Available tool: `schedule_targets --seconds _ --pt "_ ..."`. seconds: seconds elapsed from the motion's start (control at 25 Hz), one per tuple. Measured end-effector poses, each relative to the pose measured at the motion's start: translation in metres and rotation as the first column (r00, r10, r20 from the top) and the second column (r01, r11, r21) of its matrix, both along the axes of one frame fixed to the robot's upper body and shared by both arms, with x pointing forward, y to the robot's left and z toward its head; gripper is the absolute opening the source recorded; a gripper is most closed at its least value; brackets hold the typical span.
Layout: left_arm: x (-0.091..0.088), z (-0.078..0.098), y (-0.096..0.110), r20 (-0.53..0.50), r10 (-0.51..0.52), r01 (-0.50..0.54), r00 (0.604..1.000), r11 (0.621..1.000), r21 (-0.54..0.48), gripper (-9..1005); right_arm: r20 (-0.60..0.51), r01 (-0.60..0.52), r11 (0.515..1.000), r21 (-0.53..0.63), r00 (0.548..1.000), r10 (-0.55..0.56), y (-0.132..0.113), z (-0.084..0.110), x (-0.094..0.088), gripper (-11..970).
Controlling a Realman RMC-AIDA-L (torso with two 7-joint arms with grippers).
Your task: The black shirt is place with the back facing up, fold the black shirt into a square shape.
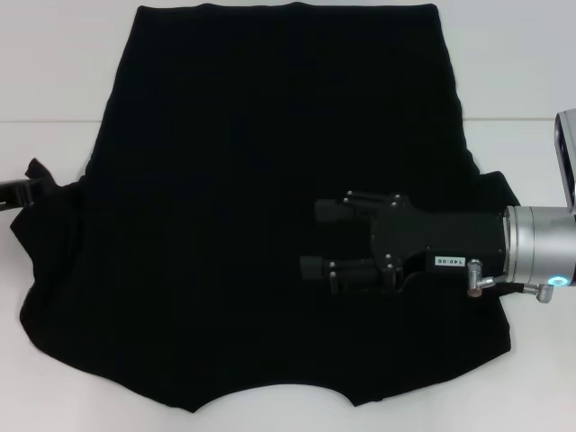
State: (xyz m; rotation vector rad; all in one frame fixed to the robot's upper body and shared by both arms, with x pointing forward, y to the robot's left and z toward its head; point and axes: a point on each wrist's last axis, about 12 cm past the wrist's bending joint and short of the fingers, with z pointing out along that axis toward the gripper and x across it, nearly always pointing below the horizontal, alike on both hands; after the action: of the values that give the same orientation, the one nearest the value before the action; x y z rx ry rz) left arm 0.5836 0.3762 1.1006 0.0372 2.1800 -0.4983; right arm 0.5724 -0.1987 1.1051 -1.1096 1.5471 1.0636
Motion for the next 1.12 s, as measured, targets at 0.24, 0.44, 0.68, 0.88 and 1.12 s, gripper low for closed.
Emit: schedule_targets --seconds 0.24,0.44,0.68,0.88,1.12 --pt "-0.003 -0.001 -0.006 0.017 -0.059 0.060 0.998 0.998 -0.017 4 -0.006 0.002 1.000 0.001 1.000 -0.002 -0.001 -0.002 -0.002 785" --pt "-0.005 -0.002 -0.014 0.032 -0.110 0.111 0.993 0.993 -0.034 4 -0.002 0.001 1.000 0.001 1.000 -0.001 0.000 -0.003 -0.002 783" --pt "-0.002 -0.005 -0.023 0.037 -0.144 0.145 0.989 0.989 -0.039 4 -0.002 0.001 1.000 0.002 1.000 -0.001 0.000 -0.003 -0.002 781" --pt "-0.002 -0.008 -0.030 0.033 -0.174 0.176 0.984 0.984 -0.043 4 -0.010 0.000 1.000 0.005 1.000 0.000 0.000 -0.005 -0.003 780" --pt "-0.003 -0.012 -0.041 0.025 -0.213 0.213 0.977 0.976 -0.038 4 -0.009 0.000 1.000 0.005 1.000 0.000 0.000 -0.005 -0.003 777"
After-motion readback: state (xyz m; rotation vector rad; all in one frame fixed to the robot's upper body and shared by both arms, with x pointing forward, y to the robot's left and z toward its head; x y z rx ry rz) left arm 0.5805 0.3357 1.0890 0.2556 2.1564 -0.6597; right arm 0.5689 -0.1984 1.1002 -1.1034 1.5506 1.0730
